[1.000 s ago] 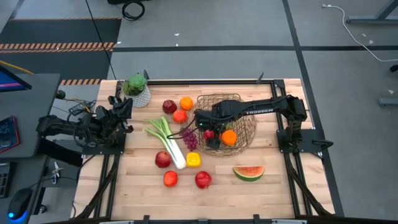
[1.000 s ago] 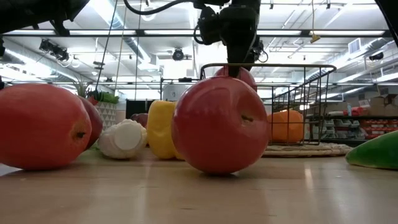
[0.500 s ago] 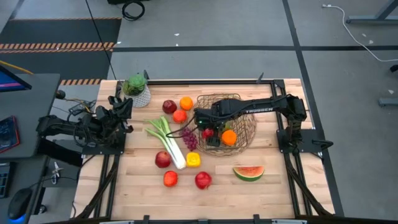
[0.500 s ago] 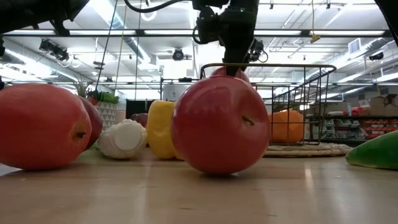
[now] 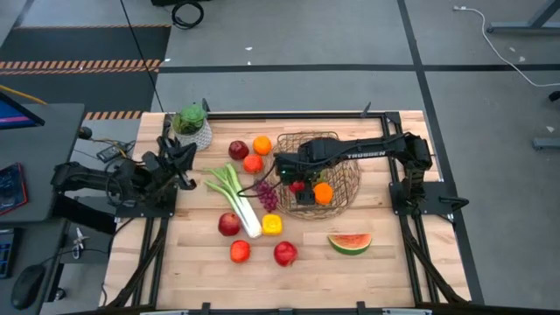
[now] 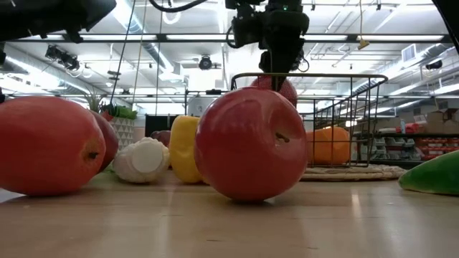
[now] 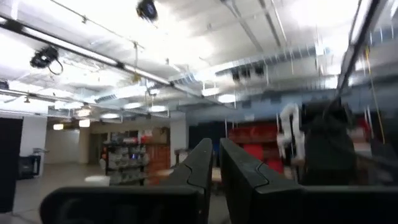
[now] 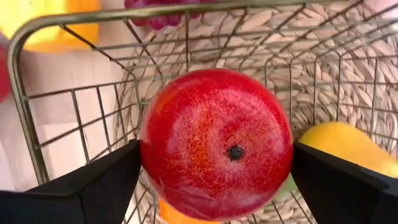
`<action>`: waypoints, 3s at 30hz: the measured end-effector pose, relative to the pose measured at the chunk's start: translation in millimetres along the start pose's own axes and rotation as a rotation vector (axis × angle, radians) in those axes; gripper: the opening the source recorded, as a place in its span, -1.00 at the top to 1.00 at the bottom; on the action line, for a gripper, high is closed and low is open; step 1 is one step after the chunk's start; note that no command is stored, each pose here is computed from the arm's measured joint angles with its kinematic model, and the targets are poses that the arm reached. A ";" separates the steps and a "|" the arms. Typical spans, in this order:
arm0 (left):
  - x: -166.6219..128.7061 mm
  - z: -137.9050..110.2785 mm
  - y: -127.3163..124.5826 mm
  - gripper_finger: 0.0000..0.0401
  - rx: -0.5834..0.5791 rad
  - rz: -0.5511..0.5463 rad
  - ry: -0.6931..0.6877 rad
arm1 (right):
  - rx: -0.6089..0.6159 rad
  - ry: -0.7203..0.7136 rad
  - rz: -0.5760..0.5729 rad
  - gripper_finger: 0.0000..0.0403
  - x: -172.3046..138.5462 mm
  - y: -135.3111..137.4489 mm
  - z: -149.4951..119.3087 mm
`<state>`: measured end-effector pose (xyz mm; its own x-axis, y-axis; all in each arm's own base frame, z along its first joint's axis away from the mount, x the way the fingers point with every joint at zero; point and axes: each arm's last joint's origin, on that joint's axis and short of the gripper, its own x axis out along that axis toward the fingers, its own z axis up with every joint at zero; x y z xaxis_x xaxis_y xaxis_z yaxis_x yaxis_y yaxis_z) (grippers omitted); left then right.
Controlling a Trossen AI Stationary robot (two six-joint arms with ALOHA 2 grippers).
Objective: Build produce basket
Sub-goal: Put the apple into the wire basket, then put the pomegranate into the wire basket
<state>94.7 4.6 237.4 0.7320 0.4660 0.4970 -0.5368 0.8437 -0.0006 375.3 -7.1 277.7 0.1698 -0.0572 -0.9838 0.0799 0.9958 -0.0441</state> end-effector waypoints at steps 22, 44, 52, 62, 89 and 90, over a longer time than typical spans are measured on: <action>66.2 -27.0 -50.1 0.81 -0.090 -0.157 0.536 | -0.073 -0.276 -0.056 -0.99 -28.2 11.4 -36.2; 175.2 -82.5 -141.5 0.80 -0.067 -0.202 0.716 | -0.153 -0.527 -0.144 -0.99 -18.0 34.9 -71.7; 185.5 -82.0 -151.3 0.80 -0.122 -0.294 0.685 | -0.128 -0.540 -0.171 -0.99 -12.9 35.3 -66.5; 185.5 -87.4 -153.7 0.80 -0.129 -0.306 0.678 | -0.095 -0.593 -0.191 -0.99 -14.2 35.1 -61.3; 179.3 -79.8 -148.3 0.81 -0.033 -0.337 0.751 | -0.035 -0.503 -0.139 -0.99 -42.3 40.4 -75.2; 178.5 -75.1 -146.2 0.82 -0.030 -0.338 0.755 | -0.031 -0.505 -0.133 -0.99 -44.0 42.2 -76.9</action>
<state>335.4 -15.5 261.1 0.9424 0.2303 -0.2424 -0.2335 0.9722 0.0158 295.7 42.9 305.8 0.6136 -0.2030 -0.7631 0.1054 0.9788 -0.1756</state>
